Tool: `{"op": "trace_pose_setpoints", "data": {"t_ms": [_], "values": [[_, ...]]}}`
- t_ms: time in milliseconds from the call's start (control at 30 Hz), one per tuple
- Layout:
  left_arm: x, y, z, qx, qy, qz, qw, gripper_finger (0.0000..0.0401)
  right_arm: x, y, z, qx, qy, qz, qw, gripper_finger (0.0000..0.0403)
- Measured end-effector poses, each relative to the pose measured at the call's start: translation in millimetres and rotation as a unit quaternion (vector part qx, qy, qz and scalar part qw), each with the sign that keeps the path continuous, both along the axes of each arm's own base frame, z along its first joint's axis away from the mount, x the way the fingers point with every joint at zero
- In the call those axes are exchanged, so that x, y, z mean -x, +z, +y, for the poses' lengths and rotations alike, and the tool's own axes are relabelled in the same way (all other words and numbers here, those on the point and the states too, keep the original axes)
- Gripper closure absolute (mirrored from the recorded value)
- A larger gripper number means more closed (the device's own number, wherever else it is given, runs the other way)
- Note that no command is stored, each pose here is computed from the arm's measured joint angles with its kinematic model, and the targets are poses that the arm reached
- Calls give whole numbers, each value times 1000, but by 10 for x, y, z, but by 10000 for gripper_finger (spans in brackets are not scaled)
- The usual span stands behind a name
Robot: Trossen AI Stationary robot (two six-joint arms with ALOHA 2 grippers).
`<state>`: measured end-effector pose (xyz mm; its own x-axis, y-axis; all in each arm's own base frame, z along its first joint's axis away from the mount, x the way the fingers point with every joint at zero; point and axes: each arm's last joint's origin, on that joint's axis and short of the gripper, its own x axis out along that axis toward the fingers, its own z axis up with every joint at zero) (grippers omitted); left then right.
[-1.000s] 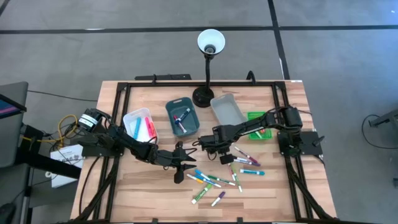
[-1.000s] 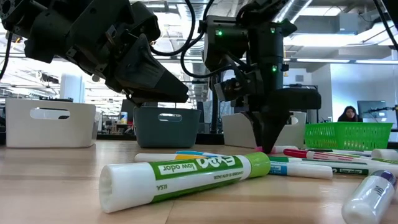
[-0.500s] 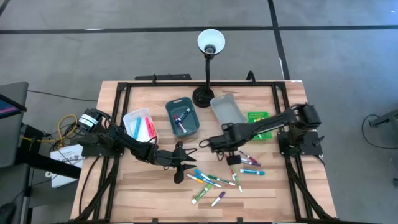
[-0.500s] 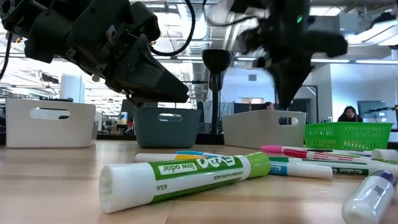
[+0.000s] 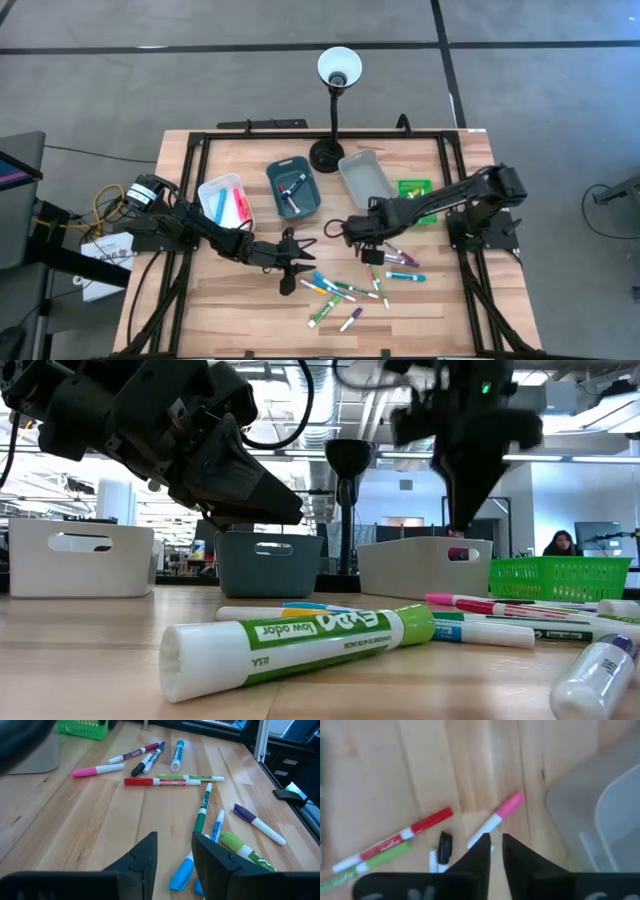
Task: Pick & Place Markers
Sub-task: Put the pink highlighter pen into the green bin
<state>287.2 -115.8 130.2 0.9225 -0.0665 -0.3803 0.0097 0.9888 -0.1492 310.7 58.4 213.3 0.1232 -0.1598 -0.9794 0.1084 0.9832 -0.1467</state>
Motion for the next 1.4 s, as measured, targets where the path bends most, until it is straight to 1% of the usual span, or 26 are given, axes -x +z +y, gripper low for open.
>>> {"op": "trace_pose_setpoints", "data": {"t_ms": [167,300,433,533,633,800,900,967,1067,1233,1267,1333,1400], "values": [[-1,2,0,0,0,-1,1000,284,-61,-269,20,-5,-49,49,998,308],[1,2,-4,0,-1,-1,1000,284,-108,-457,25,3,-55,78,995,276],[1,2,-4,0,-1,-1,1000,284,-148,-570,-9,4,-84,85,993,256],[1,2,-4,0,-1,-1,1000,284,-166,-592,-31,9,-106,79,991,251],[1,2,-4,1,0,-1,1000,284,-209,-633,-70,5,-121,67,990,256],[1,2,-4,1,-1,-1,1000,284,-217,-714,-146,5,-147,80,986,280],[1,2,-5,1,-1,-1,1000,284,-226,-767,-182,-3,-153,60,986,294],[1,2,-5,1,-1,-1,1000,284,-208,-782,-203,-3,-157,60,986,302],[1,2,-5,1,-1,-1,1000,284,-202,-795,-201,-4,-149,59,987,320],[1,2,-5,1,-1,-1,1000,284,-210,-777,-155,-21,-105,59,992,380],[1,2,-5,1,-1,-1,1000,284,-213,-769,-146,-24,-100,60,993,386],[1,2,-5,1,-1,-1,1000,284,-226,-741,-118,-28,-93,67,993,384],[1,2,-5,1,-1,-1,1000,284,-243,-681,-77,-30,-87,74,993,373]]}}
